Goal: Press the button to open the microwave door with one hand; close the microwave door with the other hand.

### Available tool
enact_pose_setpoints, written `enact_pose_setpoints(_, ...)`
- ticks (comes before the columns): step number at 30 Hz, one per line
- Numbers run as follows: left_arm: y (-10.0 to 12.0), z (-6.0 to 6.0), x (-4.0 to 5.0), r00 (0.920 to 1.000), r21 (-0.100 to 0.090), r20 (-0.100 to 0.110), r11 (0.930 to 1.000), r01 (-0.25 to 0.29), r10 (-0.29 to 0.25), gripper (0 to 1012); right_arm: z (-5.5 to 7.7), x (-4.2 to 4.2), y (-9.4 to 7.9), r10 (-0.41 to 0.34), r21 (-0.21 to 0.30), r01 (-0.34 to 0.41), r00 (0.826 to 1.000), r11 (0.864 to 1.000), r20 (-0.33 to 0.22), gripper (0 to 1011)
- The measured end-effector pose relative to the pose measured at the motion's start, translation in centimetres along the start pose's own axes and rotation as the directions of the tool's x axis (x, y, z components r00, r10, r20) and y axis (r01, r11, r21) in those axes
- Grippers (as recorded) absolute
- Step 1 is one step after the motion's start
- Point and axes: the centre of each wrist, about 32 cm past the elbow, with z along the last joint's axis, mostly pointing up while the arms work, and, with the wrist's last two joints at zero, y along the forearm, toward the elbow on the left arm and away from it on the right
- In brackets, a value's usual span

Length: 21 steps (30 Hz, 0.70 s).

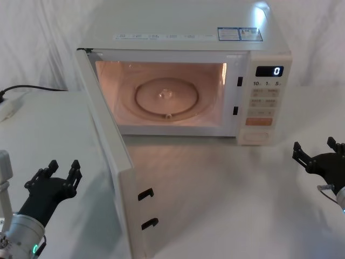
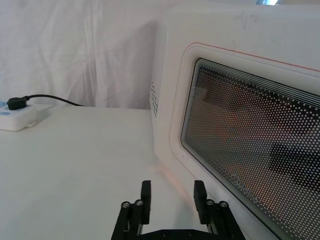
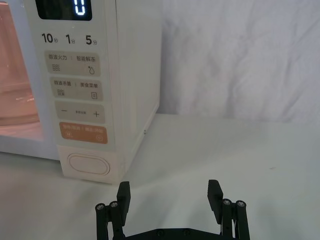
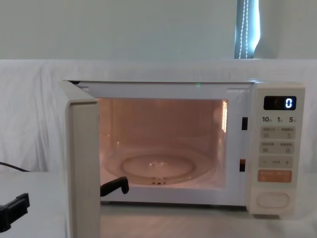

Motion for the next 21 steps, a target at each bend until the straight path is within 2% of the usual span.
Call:
enact_pose_setpoints(1, 0.00, 0.00, 0.00, 1.0000, 0.000, 0.000, 1.0000, 0.000, 0.000, 561, 0.00, 0.00, 0.00, 0.000, 0.000, 0.000, 1.000, 1.000, 0.000, 1002)
enact_pose_setpoints(8, 0.00, 0.00, 0.00, 1.0000, 0.000, 0.000, 1.0000, 0.000, 0.000, 310, 0.00, 0.00, 0.00, 0.000, 0.000, 0.000, 1.000, 1.000, 0.000, 1002)
enact_pose_setpoints(10, 0.00, 0.00, 0.00, 1.0000, 0.000, 0.000, 1.0000, 0.000, 0.000, 267, 0.00, 0.00, 0.00, 0.000, 0.000, 0.000, 1.000, 1.000, 0.000, 1002)
enact_pose_setpoints(11, 0.00, 0.00, 0.00, 1.0000, 0.000, 0.000, 1.0000, 0.000, 0.000, 208, 0.00, 0.00, 0.00, 0.000, 0.000, 0.000, 1.000, 1.000, 0.000, 1002)
enact_pose_setpoints(14, 0.00, 0.00, 0.00, 1.0000, 0.000, 0.000, 1.0000, 0.000, 0.000, 152, 0.00, 0.00, 0.00, 0.000, 0.000, 0.000, 1.000, 1.000, 0.000, 1002)
enact_pose_setpoints(16, 0.00, 0.00, 0.00, 1.0000, 0.000, 0.000, 1.0000, 0.000, 0.000, 53, 0.00, 0.00, 0.00, 0.000, 0.000, 0.000, 1.000, 1.000, 0.000, 1002)
enact_pose_setpoints(19, 0.00, 0.00, 0.00, 1.0000, 0.000, 0.000, 1.0000, 0.000, 0.000, 0, 0.00, 0.00, 0.00, 0.000, 0.000, 0.000, 1.000, 1.000, 0.000, 1002)
enact_pose_setpoints(21, 0.00, 0.00, 0.00, 1.0000, 0.000, 0.000, 1.0000, 0.000, 0.000, 0, 0.00, 0.00, 0.00, 0.000, 0.000, 0.000, 1.000, 1.000, 0.000, 1002)
